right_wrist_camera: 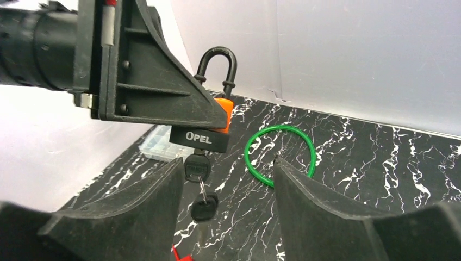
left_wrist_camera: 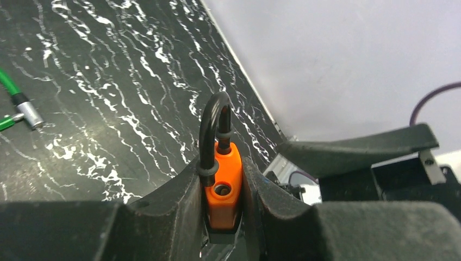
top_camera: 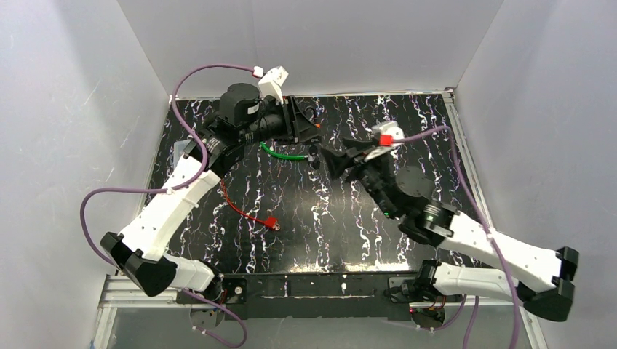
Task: Unlock with the key
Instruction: Place the lock at the center of the board.
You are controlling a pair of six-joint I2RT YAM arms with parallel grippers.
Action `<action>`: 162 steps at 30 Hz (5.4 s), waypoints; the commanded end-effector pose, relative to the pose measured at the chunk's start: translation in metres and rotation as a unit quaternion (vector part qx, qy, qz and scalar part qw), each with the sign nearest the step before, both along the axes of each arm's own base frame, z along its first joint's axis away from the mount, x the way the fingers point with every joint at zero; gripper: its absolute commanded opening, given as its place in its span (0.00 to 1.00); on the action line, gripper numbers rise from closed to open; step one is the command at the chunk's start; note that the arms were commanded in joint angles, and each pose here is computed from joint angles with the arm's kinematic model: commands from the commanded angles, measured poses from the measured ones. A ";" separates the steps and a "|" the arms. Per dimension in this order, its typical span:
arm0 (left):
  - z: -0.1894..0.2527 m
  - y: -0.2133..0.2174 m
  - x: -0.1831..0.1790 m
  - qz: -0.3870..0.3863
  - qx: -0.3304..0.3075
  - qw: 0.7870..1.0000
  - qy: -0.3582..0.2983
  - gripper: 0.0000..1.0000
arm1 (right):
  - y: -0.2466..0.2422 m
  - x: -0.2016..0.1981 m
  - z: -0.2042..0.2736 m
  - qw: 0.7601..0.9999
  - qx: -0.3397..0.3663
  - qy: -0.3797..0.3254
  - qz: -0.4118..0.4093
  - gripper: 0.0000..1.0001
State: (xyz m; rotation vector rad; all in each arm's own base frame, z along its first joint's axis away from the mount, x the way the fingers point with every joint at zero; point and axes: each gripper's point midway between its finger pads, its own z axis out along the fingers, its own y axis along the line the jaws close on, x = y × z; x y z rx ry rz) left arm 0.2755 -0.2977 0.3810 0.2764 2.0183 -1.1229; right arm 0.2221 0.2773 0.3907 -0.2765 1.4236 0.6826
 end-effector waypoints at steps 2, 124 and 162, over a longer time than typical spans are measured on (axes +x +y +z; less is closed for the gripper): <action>0.045 -0.012 -0.045 -0.136 -0.070 0.984 -0.089 0.00 | -0.038 -0.032 0.018 0.997 0.064 0.007 0.037 0.69; 0.023 0.024 -0.095 -0.258 0.011 0.944 -0.204 0.53 | 0.021 -0.065 -0.216 0.902 -0.036 0.347 0.254 0.01; 0.039 0.031 -0.077 -0.238 -0.001 0.946 -0.221 0.51 | 0.121 -0.021 -0.337 0.831 -0.154 0.470 0.256 0.18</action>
